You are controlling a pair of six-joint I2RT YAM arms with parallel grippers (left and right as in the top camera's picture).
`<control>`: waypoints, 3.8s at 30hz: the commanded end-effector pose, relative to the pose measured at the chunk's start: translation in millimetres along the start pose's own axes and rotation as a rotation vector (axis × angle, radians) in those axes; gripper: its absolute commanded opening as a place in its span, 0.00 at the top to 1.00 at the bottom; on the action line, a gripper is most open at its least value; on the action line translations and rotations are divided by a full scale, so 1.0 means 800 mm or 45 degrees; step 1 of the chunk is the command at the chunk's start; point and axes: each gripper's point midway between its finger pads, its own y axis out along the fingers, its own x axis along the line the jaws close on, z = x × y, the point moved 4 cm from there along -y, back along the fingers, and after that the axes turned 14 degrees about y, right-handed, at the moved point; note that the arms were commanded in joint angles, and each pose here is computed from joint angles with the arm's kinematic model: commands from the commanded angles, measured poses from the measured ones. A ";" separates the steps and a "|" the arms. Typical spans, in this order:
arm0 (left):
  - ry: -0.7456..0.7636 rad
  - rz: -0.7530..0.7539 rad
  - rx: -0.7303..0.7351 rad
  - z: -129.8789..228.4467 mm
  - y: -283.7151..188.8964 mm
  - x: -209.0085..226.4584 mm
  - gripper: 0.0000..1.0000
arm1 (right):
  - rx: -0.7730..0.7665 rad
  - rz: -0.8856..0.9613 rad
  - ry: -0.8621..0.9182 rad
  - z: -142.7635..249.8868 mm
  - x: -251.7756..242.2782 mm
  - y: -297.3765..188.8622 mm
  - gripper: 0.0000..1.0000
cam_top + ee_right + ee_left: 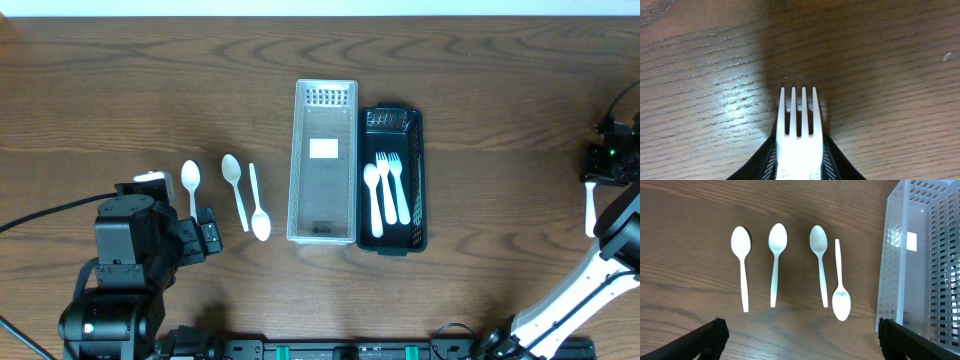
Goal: Pack container
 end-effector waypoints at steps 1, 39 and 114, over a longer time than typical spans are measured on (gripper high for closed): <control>-0.018 -0.007 -0.017 -0.005 -0.004 0.002 0.02 | 0.053 -0.004 0.039 0.012 -0.003 0.020 0.84; -0.018 -0.006 0.010 0.000 -0.003 0.002 0.02 | -0.248 -0.424 -0.281 0.195 0.434 -0.254 0.99; -0.123 0.021 0.798 -0.022 0.243 -0.012 0.02 | -0.219 -0.160 0.157 0.137 0.231 -0.228 0.01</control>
